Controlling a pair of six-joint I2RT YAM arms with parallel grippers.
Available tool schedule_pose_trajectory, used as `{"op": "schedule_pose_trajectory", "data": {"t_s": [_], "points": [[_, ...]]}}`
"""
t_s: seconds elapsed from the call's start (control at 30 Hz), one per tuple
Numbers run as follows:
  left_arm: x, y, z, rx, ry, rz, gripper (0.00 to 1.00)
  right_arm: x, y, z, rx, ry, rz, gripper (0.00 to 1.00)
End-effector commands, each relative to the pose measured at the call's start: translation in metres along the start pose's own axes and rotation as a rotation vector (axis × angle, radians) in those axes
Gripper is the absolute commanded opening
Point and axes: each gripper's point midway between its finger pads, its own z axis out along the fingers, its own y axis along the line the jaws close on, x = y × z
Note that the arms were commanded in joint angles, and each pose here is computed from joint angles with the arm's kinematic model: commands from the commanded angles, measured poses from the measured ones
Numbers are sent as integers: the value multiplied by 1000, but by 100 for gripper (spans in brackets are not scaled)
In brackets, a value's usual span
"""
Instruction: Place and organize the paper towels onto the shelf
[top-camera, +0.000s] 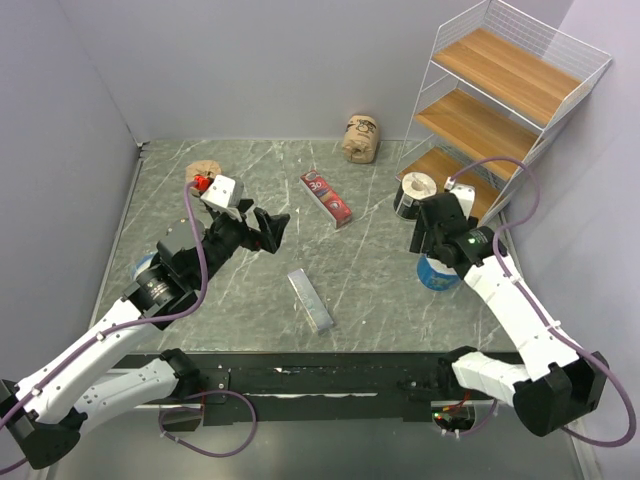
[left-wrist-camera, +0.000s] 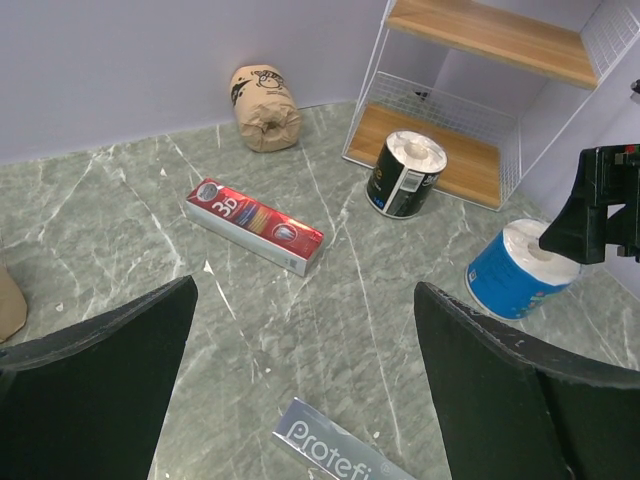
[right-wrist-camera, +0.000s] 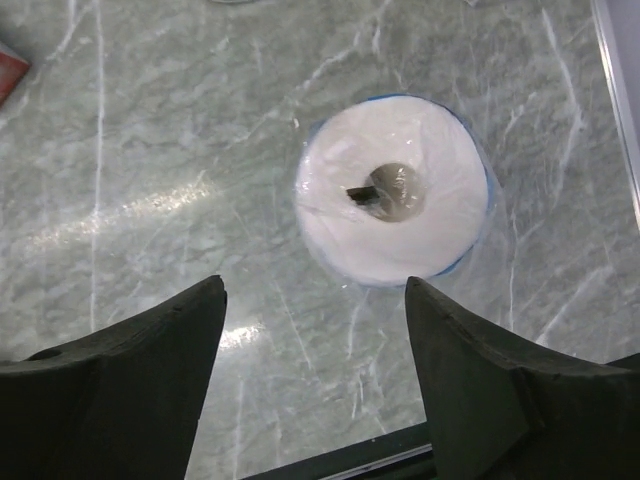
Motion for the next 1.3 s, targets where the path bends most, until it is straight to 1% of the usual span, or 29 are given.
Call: {"op": "schedule_pose_trajectory", "data": {"t_s": [0.0, 0.13, 0.27, 0.37, 0.47, 0.7, 0.8, 0.93, 1.0, 1.1, 1.13, 1.2, 1.23, 1.27], "points": [[-16, -3, -4, 14, -49, 6, 97, 0, -4, 11, -54, 36, -24, 78], [-14, -5, -3, 22, -43, 4, 96, 12, -3, 28, -68, 110, -39, 78], [-14, -6, -2, 28, -40, 3, 96, 10, 6, 37, -119, 125, -57, 78], [-13, -6, -1, 26, -37, 4, 97, 3, 4, 43, -107, 137, -55, 77], [-12, -4, -1, 19, -36, 4, 97, 2, -3, 49, -56, 152, -66, 77], [-14, -5, -3, 22, -44, 4, 96, 11, 1, 59, -86, 175, -77, 75], [-14, -4, -3, 21, -44, 4, 97, 14, -1, 66, -68, 194, -87, 74], [-14, -4, -4, 18, -45, 4, 97, 26, -6, 80, -27, 251, -107, 73], [-14, -2, -4, 10, -45, 5, 96, 32, -9, 84, -5, 278, -117, 71], [-16, -3, -6, 12, -54, 2, 96, 38, -6, 89, -18, 294, -125, 64], [-16, -2, -5, 11, -56, 3, 97, 40, -5, 89, -29, 297, -126, 58], [-15, -3, -5, 16, -58, 1, 97, 38, -2, 89, -50, 287, -133, 50], [-14, -4, -5, 18, -53, 2, 96, 35, -1, 87, -54, 278, -136, 43], [-12, -5, -3, 22, -43, 4, 96, 33, 0, 87, -64, 271, -148, 40]]}}
